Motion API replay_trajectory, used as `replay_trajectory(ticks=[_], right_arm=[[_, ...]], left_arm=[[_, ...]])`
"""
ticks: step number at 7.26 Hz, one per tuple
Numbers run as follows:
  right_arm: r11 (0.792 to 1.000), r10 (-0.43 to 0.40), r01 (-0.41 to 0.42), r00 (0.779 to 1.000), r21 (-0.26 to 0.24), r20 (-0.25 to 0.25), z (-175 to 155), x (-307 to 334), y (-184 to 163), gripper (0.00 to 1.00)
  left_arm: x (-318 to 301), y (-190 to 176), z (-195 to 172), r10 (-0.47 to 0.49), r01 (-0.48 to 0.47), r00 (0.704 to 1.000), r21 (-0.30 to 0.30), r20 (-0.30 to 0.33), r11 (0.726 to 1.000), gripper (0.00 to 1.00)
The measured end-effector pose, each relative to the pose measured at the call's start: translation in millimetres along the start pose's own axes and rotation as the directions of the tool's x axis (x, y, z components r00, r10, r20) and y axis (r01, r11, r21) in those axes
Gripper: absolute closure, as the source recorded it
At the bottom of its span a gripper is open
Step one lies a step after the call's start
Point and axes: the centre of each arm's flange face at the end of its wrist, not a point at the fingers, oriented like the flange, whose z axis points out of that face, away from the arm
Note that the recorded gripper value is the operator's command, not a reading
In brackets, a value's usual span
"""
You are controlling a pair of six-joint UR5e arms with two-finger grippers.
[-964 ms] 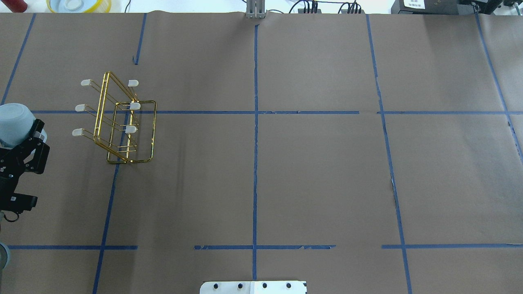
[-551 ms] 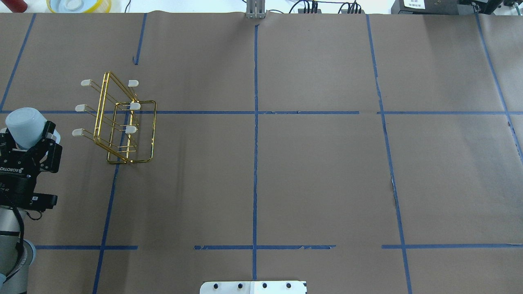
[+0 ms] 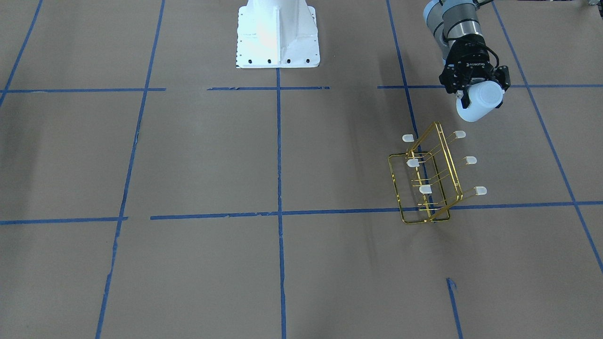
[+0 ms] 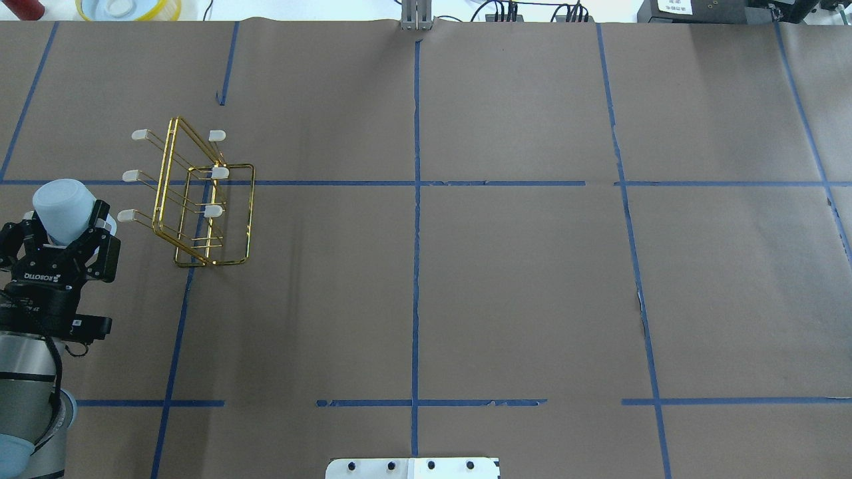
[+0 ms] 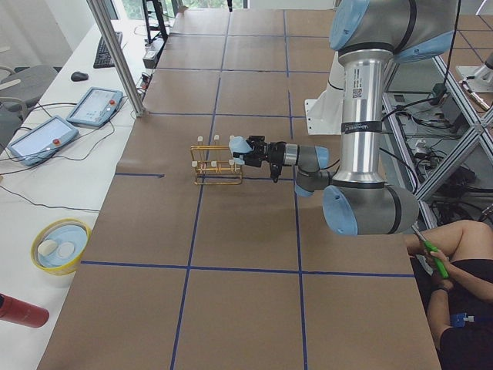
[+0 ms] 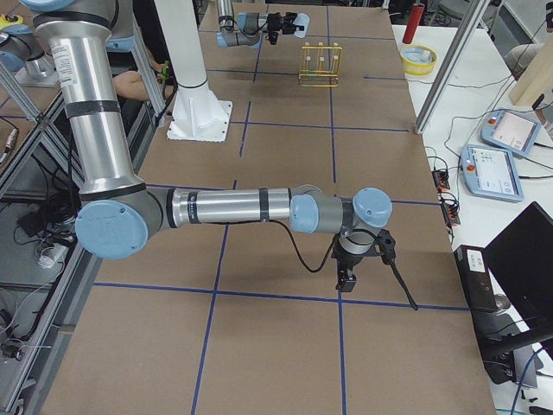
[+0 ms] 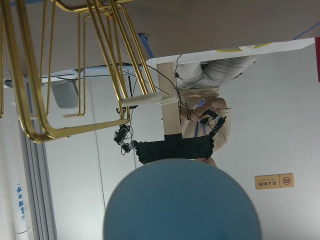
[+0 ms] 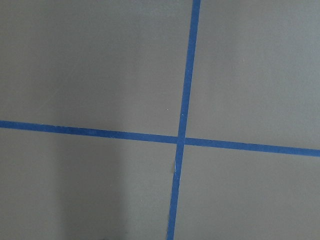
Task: Hang cup on cup holder
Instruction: 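Hook the cup onto a white peg of the gold rack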
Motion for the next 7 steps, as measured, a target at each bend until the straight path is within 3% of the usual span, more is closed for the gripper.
replay_trajectory(ticks=[4, 7], right_arm=[[1.0, 0.0, 0.0, 1.0, 0.0, 0.0, 0, 0, 0, 0.0], [1.0, 0.0, 0.0, 1.0, 0.0, 0.0, 0, 0, 0, 0.0]], left_arm=[[-7, 0, 44, 0.008, -0.009, 1.0, -0.051, -0.015, 0.999, 1.0], [-13, -17, 62, 0.037, -0.038, 0.999, -0.053, -0.01, 0.998, 1.0]])
